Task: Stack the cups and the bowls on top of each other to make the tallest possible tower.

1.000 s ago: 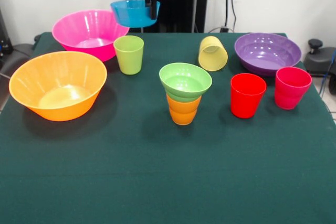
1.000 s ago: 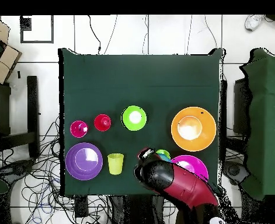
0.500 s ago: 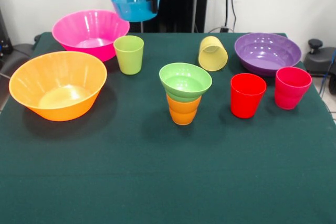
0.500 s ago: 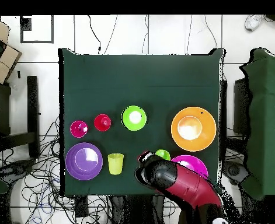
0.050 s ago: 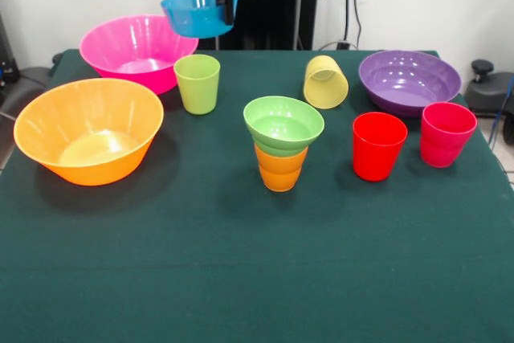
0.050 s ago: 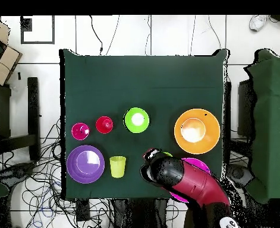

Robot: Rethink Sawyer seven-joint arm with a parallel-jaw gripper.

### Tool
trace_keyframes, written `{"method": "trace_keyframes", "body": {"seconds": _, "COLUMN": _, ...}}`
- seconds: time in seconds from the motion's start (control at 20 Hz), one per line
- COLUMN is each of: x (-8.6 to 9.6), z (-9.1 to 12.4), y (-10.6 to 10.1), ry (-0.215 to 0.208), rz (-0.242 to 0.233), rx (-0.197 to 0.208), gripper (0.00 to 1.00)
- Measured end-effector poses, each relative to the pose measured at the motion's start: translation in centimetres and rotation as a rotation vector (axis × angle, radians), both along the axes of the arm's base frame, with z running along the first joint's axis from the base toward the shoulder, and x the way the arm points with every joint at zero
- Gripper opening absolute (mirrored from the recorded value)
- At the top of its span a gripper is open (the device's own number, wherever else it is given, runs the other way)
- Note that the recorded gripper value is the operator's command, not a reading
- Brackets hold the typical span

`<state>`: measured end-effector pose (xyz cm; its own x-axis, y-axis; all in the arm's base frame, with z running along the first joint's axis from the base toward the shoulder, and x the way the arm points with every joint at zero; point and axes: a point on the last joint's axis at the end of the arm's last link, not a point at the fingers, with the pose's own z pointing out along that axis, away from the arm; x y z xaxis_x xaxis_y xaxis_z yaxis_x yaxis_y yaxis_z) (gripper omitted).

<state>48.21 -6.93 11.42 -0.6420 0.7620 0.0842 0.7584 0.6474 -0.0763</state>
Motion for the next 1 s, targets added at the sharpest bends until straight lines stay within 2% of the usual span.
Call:
{"method": "trace_keyframes", "body": {"seconds": 0.55, "x": 2.7, "z": 0.6, "y": -0.7, "ry": -0.038, "rz": 0.015, "rx": -0.019, "gripper": 0.0}}
{"method": "trace_keyframes", "body": {"seconds": 1.0, "x": 3.5, "z": -0.3, "y": -0.2, "ry": -0.034, "rz": 0.033, "rx": -0.019, "gripper": 0.0}}
